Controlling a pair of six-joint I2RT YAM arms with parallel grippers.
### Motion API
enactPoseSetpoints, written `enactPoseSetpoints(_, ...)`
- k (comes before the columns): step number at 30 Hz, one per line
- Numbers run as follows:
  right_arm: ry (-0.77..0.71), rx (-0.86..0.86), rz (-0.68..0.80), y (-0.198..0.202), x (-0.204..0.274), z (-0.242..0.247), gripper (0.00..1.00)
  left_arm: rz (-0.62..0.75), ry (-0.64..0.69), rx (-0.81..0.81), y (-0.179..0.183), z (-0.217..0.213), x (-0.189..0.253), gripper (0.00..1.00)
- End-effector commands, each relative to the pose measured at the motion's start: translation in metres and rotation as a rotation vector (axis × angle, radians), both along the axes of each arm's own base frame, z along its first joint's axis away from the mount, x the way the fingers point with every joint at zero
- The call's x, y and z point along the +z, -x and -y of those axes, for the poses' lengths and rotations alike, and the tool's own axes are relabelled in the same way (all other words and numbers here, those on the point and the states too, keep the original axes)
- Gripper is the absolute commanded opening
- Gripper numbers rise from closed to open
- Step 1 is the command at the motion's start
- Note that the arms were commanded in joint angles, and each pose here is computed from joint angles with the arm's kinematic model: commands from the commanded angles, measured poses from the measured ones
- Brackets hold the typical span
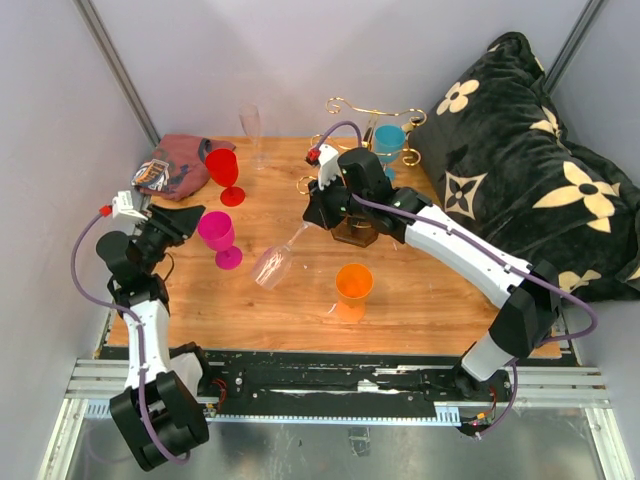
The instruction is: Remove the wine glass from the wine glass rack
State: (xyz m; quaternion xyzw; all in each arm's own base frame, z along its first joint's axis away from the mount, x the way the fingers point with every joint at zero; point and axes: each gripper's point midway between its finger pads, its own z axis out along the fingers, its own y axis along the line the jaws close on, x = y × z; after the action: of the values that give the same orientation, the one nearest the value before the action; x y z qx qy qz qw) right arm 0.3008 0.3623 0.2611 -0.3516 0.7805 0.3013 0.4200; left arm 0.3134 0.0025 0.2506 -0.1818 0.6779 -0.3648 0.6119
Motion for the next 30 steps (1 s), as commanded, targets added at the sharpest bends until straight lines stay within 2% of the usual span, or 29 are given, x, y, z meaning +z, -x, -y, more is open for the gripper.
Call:
enactPoseSetpoints(1, -0.198, 0.027, -0.146, 0.017, 0.035, -0.015, 0.01, 0.134, -0.028, -0.156, 0.012, 0.031, 0.033, 0.46)
enactPoseSetpoints(5, -0.222, 0.018, -0.197, 0.021, 0.033, -0.015, 0.01, 0.177, -0.046, -0.222, 0.021, 0.047, 0.043, 0.47)
enactPoseSetpoints(17, -0.138, 0.001, -0.239, 0.014, 0.0, -0.016, 0.01, 0.167, -0.057, -0.244, 0.022, 0.052, 0.044, 0.47)
enactPoseSetpoints(21, -0.08, -0.007, -0.218, 0.012, -0.011, -0.018, 0.01, 0.169, -0.071, -0.243, 0.024, 0.054, 0.043, 0.47)
enactPoseSetpoints(30, 0.099, -0.033, -0.068, 0.006, -0.034, -0.021, 0.01, 0.165, -0.073, -0.237, 0.023, 0.053, 0.042, 0.48)
